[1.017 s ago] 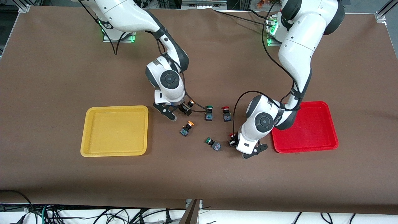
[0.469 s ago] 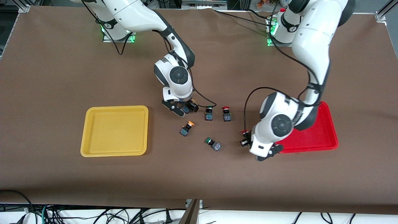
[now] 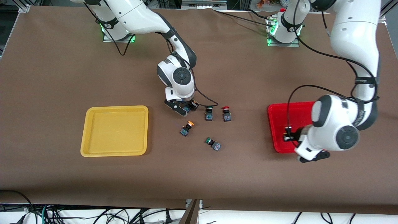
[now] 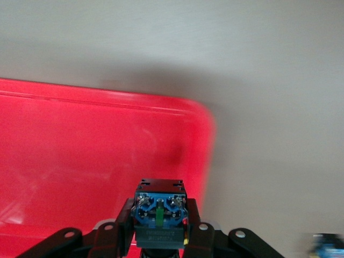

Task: Place red and yellow buttons in trays
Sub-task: 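Place the red button in the red tray with the left gripper, then place the yellow button in the yellow tray with the right gripper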

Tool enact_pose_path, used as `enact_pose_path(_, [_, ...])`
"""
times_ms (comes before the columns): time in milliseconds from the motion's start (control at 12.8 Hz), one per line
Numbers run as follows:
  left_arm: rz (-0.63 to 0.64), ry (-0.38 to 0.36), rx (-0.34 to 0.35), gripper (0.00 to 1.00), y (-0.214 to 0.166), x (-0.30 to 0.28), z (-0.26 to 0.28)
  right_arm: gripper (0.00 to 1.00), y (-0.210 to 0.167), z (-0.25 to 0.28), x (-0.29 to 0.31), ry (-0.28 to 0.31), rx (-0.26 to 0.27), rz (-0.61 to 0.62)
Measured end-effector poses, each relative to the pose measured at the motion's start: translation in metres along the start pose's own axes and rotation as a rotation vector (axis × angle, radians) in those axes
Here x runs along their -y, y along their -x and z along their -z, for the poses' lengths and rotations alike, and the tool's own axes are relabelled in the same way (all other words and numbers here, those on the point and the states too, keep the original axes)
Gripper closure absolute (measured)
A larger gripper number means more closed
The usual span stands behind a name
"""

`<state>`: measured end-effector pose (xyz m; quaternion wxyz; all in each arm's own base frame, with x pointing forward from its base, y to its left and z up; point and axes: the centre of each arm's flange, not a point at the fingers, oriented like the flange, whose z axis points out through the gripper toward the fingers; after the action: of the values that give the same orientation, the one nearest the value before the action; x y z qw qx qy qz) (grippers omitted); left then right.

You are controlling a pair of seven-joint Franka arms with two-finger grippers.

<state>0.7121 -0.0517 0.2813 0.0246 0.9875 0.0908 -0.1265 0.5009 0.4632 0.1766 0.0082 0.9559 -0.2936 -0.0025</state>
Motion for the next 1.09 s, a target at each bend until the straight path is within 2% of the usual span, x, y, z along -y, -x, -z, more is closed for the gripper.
enact_pose_path(78, [-0.027, 0.003, 0.028, 0.59, -0.002, 0.024, -0.013, 0.54, -0.001, 0.001, 0.001, -0.003, -0.001, 0.000])
enact_pose_path(156, [-0.043, 0.003, 0.058, 0.59, -0.001, 0.038, -0.028, 0.59, -0.002, 0.002, 0.001, -0.006, -0.003, -0.001])
enact_pose_path(313, [-0.063, 0.005, 0.069, 0.59, 0.004, 0.038, -0.056, 0.59, -0.008, 0.008, 0.004, -0.020, -0.012, 0.004])
enact_pose_path(391, [-0.072, 0.011, 0.048, 0.59, 0.005, 0.032, -0.070, 0.59, -0.015, 0.017, 0.005, -0.028, -0.020, 0.014])
enact_pose_path(547, [-0.084, 0.017, 0.006, 0.59, 0.012, 0.025, -0.096, 0.59, -0.047, 0.043, -0.004, -0.008, -0.027, 0.057])
enact_pose_path(626, [-0.088, 0.016, 0.003, 0.52, 0.016, 0.025, -0.102, 0.59, -0.071, 0.056, -0.014, 0.014, -0.021, 0.093])
enact_pose_path(782, [-0.091, 0.017, -0.016, 0.32, 0.019, 0.025, -0.094, 0.59, -0.133, 0.077, -0.044, 0.053, -0.002, 0.184])
enact_pose_path(1017, [-0.100, 0.019, -0.080, 0.00, 0.030, 0.016, -0.032, 0.59, -0.231, 0.082, -0.106, 0.083, 0.026, 0.319])
enact_pose_path(1095, [-0.099, 0.024, -0.103, 0.00, 0.039, 0.006, -0.007, 0.59, -0.259, 0.078, -0.129, 0.090, 0.036, 0.358])
